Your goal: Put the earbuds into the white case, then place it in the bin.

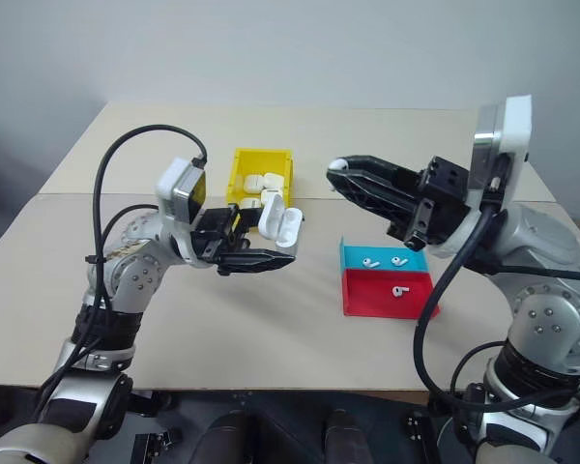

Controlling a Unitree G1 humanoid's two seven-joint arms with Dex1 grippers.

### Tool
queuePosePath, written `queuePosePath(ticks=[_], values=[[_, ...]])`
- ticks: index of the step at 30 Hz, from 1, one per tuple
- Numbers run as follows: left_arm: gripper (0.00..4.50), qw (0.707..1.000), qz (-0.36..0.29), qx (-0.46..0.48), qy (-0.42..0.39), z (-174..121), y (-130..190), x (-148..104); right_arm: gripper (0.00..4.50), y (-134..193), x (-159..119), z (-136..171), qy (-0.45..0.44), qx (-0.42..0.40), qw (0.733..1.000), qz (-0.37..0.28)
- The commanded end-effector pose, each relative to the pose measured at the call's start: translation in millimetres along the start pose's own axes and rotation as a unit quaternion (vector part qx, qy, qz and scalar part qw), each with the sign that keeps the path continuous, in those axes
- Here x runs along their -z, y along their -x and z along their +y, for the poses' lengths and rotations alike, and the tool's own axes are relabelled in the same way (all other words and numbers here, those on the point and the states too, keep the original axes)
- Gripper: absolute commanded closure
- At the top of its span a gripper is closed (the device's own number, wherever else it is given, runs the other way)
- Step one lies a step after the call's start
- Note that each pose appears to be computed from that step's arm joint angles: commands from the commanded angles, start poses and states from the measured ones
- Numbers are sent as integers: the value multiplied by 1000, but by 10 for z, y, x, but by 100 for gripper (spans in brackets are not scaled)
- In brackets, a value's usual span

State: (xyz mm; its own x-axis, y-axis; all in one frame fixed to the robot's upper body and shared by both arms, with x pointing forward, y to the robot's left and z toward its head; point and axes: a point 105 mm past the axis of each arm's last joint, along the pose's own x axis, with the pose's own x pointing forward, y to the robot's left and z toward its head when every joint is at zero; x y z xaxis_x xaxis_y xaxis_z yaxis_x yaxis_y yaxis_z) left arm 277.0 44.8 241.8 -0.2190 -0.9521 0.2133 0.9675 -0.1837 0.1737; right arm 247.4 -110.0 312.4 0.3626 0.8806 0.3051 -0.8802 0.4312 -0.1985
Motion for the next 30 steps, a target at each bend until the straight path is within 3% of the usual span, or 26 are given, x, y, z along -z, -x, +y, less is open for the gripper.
queuePosePath(ticks=[1,21,30], values=[[173,1000,-6,14,-26,-10,-51,-104,388,-126,16,134,5,-9,1000,-8],[173,999,-2,-9,-48,9,0,-145,388,-111,386,180,27,-32,996,82],[173,999,-1,-14,-50,10,-3,-138,92,-64,376,174,40,-50,993,95]])
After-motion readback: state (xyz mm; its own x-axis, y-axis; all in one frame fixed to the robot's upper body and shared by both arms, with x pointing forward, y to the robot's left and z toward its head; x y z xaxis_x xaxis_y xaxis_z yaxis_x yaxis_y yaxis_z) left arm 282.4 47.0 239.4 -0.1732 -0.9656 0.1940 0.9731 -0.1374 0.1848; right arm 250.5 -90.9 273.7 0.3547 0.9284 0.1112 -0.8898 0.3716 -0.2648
